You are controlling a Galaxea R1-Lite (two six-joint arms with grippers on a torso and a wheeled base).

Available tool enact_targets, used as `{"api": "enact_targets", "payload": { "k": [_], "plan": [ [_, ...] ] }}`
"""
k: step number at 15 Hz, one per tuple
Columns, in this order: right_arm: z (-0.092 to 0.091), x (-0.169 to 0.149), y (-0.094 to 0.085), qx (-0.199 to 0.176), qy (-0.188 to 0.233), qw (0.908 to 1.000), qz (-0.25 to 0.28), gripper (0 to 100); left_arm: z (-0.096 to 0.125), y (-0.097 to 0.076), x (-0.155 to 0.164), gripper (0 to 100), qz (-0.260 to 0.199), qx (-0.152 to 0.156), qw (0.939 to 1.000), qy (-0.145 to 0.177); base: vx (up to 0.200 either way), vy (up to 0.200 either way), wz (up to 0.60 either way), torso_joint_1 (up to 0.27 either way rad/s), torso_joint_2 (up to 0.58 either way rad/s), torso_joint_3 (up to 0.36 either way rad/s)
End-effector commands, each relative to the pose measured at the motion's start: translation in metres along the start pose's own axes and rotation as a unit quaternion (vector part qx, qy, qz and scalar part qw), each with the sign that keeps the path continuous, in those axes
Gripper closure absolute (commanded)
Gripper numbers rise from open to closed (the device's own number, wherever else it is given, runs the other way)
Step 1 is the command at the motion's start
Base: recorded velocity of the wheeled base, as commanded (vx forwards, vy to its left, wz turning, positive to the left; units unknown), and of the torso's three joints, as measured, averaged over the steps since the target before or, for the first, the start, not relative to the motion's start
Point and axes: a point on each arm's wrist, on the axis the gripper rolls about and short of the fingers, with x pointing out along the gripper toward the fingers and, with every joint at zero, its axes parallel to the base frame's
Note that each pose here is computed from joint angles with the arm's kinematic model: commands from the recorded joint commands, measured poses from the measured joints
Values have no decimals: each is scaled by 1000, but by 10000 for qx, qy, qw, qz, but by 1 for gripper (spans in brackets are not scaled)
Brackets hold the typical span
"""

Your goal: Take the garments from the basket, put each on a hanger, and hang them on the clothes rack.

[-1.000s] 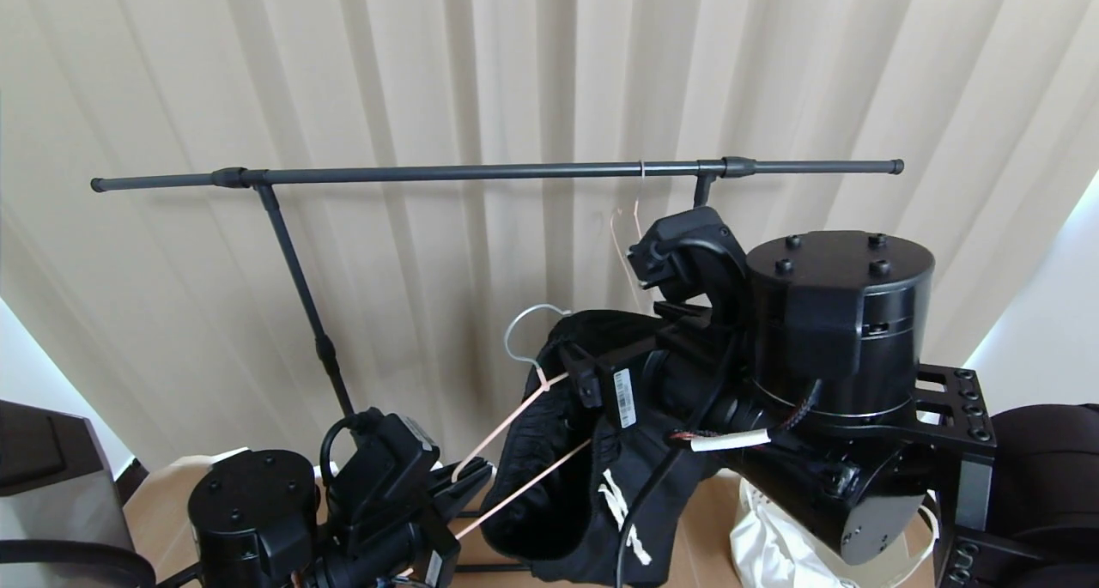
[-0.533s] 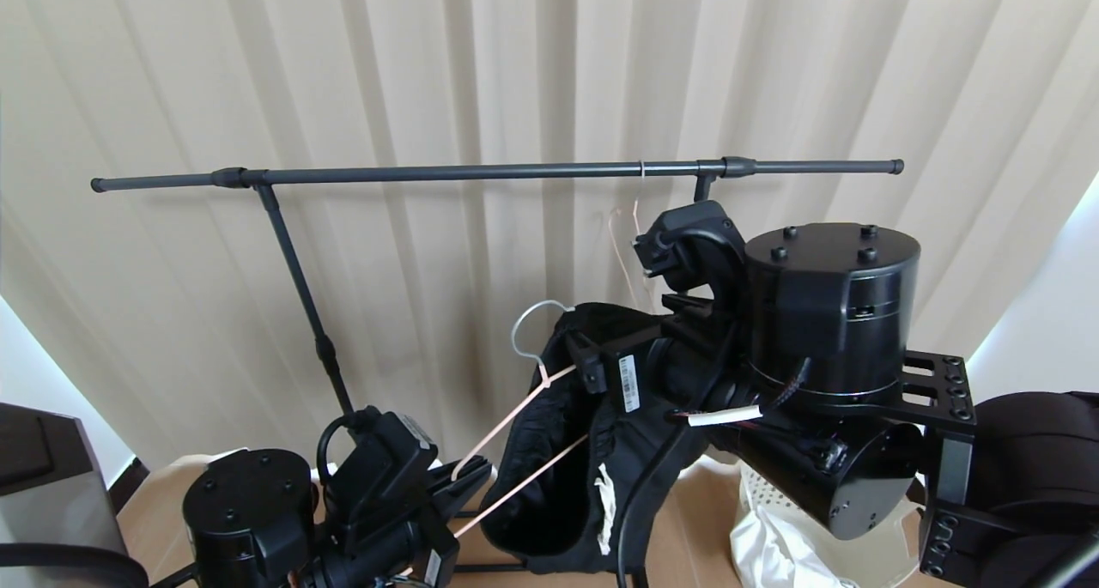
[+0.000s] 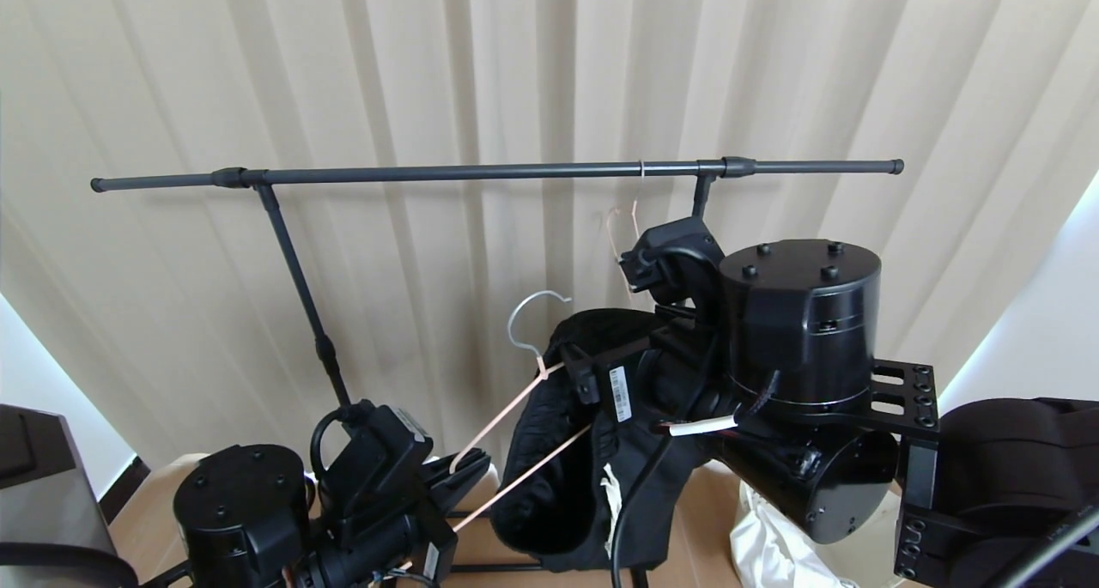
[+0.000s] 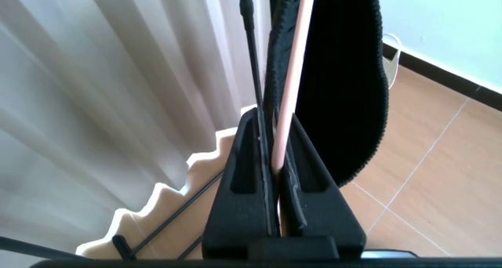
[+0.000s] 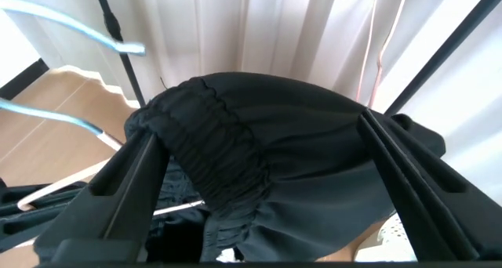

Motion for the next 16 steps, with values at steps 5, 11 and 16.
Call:
{"api": "enact_targets", "payload": {
  "k": [5,11,16],
  "plan": [
    [-1,-1,1,-10,8,10000,5,0,2,8,2,100,170,-28,9998,-61,0,0,0,0,0,0],
    [0,-2,0,-4,-5,10000,14,0,1,11,2,100,238,-50,9997,-58,0,0,0,0,0,0],
    [3,-8,-3,3,-34,10000,48,0,2,14,2,100,263,-134,9995,-80,0,0,0,0,0,0]
  ]
}}
